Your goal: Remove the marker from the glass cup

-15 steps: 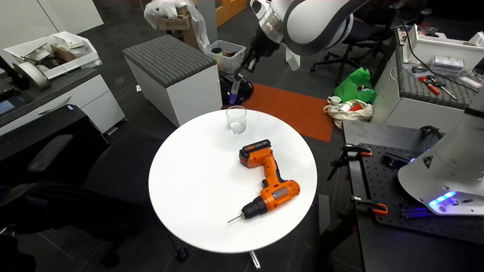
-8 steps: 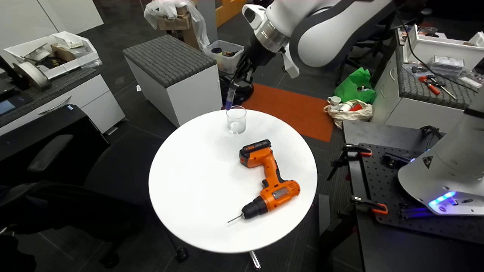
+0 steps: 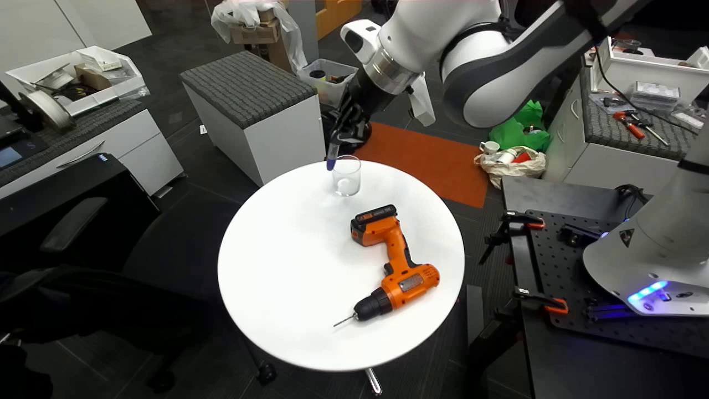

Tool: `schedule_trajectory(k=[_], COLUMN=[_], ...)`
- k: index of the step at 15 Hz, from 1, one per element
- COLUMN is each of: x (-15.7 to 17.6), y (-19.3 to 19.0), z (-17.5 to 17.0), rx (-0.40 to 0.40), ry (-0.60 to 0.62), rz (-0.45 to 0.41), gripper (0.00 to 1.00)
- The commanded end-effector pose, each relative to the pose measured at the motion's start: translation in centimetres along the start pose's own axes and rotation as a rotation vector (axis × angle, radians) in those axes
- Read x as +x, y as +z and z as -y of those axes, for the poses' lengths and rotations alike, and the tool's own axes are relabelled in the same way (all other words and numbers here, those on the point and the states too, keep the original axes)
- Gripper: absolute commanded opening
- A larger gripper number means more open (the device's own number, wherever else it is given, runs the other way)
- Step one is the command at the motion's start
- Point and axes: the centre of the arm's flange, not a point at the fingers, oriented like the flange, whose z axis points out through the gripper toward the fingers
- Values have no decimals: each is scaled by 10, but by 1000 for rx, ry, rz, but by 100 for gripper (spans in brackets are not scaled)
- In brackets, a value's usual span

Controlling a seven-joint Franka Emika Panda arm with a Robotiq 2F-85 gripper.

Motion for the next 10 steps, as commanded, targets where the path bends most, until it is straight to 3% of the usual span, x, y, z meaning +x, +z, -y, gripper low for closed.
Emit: schedule_trajectory(k=[1,10], x=[24,50], y=[21,68], z=[30,72], rx=[-41,-53], ry=[-40,-143], rz=[27,132], gripper=[4,4])
